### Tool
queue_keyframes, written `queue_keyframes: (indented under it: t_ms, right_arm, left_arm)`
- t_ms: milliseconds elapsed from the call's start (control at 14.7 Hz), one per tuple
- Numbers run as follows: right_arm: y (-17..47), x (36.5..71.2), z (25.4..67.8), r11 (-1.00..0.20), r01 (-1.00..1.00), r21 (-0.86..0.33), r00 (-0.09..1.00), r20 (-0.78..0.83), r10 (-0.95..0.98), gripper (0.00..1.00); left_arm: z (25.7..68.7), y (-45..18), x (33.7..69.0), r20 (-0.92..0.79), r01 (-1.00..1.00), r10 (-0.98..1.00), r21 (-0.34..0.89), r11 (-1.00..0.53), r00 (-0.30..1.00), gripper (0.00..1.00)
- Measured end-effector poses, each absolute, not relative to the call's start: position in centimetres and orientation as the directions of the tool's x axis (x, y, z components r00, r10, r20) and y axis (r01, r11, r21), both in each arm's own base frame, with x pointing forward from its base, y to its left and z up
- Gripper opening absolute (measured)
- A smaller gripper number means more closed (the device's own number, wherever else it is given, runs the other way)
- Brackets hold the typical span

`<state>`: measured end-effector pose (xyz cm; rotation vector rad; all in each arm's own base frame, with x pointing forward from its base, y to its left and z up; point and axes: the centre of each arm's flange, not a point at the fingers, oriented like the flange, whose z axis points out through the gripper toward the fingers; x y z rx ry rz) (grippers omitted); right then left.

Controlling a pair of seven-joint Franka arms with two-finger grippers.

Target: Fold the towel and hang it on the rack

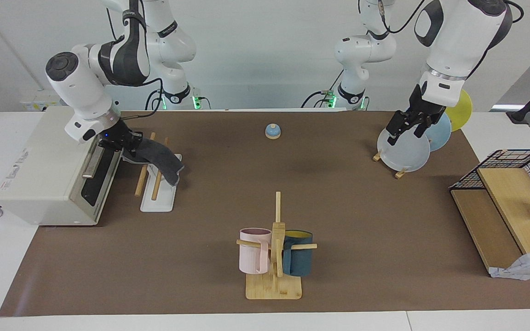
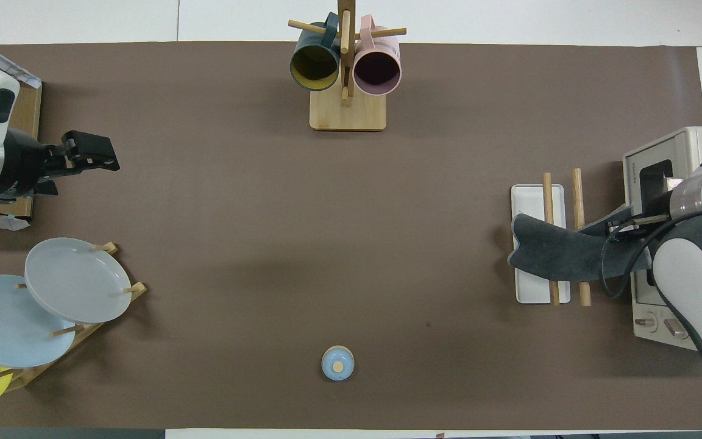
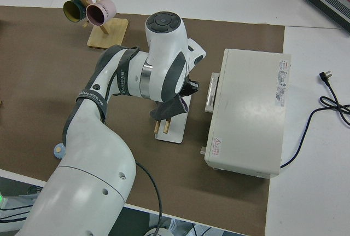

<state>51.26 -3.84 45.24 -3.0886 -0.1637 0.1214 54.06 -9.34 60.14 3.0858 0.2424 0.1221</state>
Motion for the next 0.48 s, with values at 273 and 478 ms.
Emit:
queue_keyframes:
  t_ms: [273, 478]
  right_arm:
    - [-4.0, 51.3, 45.3, -0.992, 0.124, -0.02, 0.989, -0.077, 0.125, 0.03]
    - [-4.0, 51.3, 45.3, -0.992, 0.127, -0.019, 0.989, -0.077, 0.128, 0.12]
  left_arm:
    - [60.7, -7.7, 53.4, -0.02, -0.051, -0.051, -0.015, -0.999, 0.999, 1.0]
    - [60.5, -7.6, 53.2, -0.043, -0.069, -0.068, -0.017, -0.997, 0.997, 1.0]
